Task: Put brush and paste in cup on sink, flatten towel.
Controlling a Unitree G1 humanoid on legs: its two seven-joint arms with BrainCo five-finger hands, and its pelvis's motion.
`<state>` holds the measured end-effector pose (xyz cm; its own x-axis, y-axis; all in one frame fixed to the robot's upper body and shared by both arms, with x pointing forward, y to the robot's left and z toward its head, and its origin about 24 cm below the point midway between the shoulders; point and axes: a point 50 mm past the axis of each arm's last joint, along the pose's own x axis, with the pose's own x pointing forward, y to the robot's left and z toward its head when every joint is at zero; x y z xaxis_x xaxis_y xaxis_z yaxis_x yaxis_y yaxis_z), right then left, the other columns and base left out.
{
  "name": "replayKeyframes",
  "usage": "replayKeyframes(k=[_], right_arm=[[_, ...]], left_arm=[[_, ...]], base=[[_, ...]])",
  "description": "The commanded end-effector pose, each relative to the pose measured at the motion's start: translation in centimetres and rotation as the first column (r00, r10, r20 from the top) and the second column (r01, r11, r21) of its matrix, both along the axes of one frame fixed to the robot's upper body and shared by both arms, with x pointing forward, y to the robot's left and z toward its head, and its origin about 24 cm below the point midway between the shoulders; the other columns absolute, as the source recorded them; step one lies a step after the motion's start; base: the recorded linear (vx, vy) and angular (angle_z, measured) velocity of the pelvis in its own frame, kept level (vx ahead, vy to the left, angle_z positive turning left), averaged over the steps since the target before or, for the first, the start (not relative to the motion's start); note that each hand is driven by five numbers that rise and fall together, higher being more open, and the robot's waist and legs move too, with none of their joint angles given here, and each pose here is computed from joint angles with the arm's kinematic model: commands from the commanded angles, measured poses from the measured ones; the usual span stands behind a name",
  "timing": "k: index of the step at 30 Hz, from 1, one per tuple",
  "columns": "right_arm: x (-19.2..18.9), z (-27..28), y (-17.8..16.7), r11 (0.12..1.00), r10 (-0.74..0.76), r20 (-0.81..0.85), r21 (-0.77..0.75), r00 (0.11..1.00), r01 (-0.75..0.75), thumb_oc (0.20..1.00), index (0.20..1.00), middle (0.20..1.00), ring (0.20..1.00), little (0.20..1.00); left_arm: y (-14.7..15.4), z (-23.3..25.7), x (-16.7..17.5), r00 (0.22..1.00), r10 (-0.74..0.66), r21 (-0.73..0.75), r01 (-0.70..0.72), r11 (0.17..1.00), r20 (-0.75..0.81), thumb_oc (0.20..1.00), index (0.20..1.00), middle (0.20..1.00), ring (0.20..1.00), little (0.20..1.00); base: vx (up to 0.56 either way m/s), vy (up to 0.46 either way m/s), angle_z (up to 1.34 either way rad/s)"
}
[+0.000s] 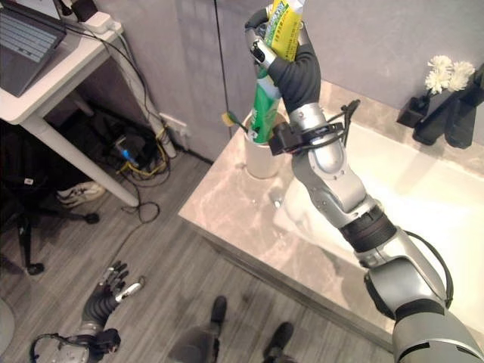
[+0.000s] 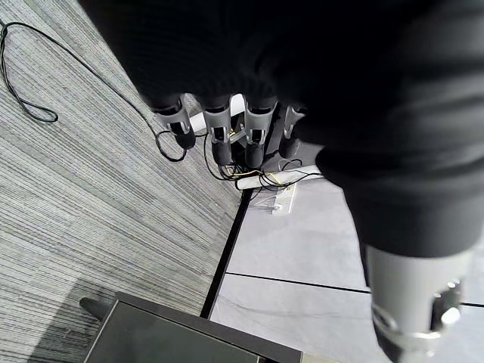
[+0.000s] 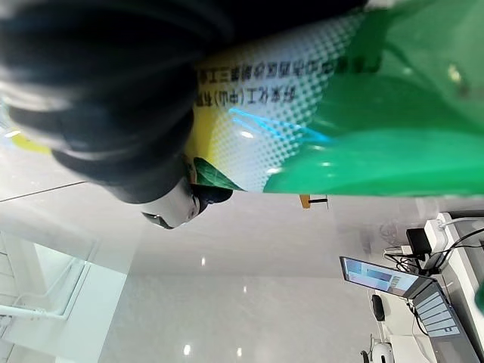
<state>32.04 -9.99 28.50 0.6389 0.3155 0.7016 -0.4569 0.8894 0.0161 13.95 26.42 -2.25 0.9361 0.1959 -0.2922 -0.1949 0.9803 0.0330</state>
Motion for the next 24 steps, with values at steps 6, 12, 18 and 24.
replayKeyframes(k=[6, 12, 18, 24], right_arm=[[-1.3, 1.6, -0.3, 0.996, 0.047, 0.115, 0.064, 0.992, -0.055, 0.473, 0.473, 0.473, 0.473, 0.473], [-1.4, 1.4, -0.4, 0.997, 0.063, 0.113, 0.045, 0.992, -0.068, 1.0, 1.0, 1.0, 1.0, 1.0], [-1.5, 1.7, -0.7, 0.998, 0.036, 0.135, 0.049, 0.99, -0.043, 1.0, 1.0, 1.0, 1.0, 1.0], [-2.8, 2.8, -1.7, 0.993, -0.09, 0.253, 0.092, 0.963, 0.069, 1.0, 1.0, 1.0, 1.0, 1.0]], left_arm=[[0.4, 1.0, 0.2, 0.998, -0.029, 0.043, 0.026, 0.999, 0.057, 1.0, 1.0, 1.0, 1.0, 1.0], [0.3, 0.9, 0.3, 0.998, -0.042, 0.045, 0.04, 0.998, 0.054, 1.0, 1.0, 1.0, 1.0, 1.0], [0.2, 0.6, 0.5, 0.998, -0.049, 0.047, 0.047, 0.998, 0.048, 1.0, 1.0, 1.0, 1.0, 1.0], [0.3, 1.1, 1.5, 0.994, -0.085, 0.111, 0.077, 0.991, 0.071, 1.0, 1.0, 1.0, 1.0, 1.0]], base=[[0.0, 0.0, 0.0], [0.0, 0.0, 0.0], [0.0, 0.0, 0.0], [0.0, 0.0, 0.0]])
